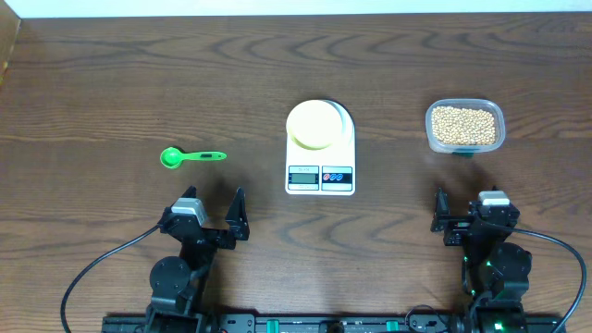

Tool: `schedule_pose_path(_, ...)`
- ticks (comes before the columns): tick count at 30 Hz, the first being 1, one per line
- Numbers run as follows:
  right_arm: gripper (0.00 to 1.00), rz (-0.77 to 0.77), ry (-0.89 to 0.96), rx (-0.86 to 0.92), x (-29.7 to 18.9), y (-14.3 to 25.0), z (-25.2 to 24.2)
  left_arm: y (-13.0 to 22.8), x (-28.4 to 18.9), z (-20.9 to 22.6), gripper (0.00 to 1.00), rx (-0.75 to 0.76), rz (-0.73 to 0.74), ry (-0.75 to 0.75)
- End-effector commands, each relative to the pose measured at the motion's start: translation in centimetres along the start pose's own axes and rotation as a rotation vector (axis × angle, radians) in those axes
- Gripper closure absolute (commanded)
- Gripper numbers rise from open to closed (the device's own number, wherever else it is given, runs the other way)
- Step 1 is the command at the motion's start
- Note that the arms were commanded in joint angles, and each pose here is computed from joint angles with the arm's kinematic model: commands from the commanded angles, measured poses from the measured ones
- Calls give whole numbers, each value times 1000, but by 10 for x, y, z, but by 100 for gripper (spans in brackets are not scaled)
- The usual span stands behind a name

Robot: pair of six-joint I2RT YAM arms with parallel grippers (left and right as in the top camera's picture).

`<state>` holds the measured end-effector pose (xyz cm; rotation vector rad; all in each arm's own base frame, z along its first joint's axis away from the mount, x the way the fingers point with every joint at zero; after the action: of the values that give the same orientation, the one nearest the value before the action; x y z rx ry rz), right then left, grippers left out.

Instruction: Scoop item into bowl and weigh 50g on scale

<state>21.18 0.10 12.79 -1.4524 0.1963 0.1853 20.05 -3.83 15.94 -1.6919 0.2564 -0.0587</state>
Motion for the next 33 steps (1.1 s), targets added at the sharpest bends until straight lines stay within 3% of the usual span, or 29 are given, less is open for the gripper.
schedule_pose_path(1, 1, 4, 6, -9, 0, 2, -2, 14, 2, 2, 1, -10, 36, -9)
schedule_pose_path(10, 1, -30, 6, 1, 0, -5, -1, 14, 2, -2, 1, -27, 37, 21)
schedule_pose_path(13, 1, -80, -58, -124, -3, -23, 9, -22, -1, -10, 0, 26, -110, 63)
schedule_pose_path(17, 1, -156, 17, -200, -23, -89, 7, -78, -18, -13, 1, 53, -198, 32)
schedule_pose_path(21, 1, -188, 36, -255, -41, -177, 15, -131, -32, -13, 0, 184, -84, -44)
schedule_pose_path(25, 1, -101, 31, -246, -32, -269, 25, -214, -26, -8, 0, 318, 31, -166)
schedule_pose_path(29, 1, 71, 7, -207, -6, -311, 36, -263, -14, 16, 0, 384, 211, -393)
schedule_pose_path(33, 1, 211, -57, -174, 29, -321, 52, -261, 3, 29, 0, 432, 440, -479)
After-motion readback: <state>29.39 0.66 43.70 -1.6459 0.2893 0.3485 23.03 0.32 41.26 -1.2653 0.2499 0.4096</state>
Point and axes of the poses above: each gripper's point midway between its finger pads, its own x axis out along the fingers, its own z axis along the line the jaws close on, y = z × x, the point moved 4 cm from there along -x, back along the fingers, and after that the axes turned 7 degrees about x, right-handed, at the moved point
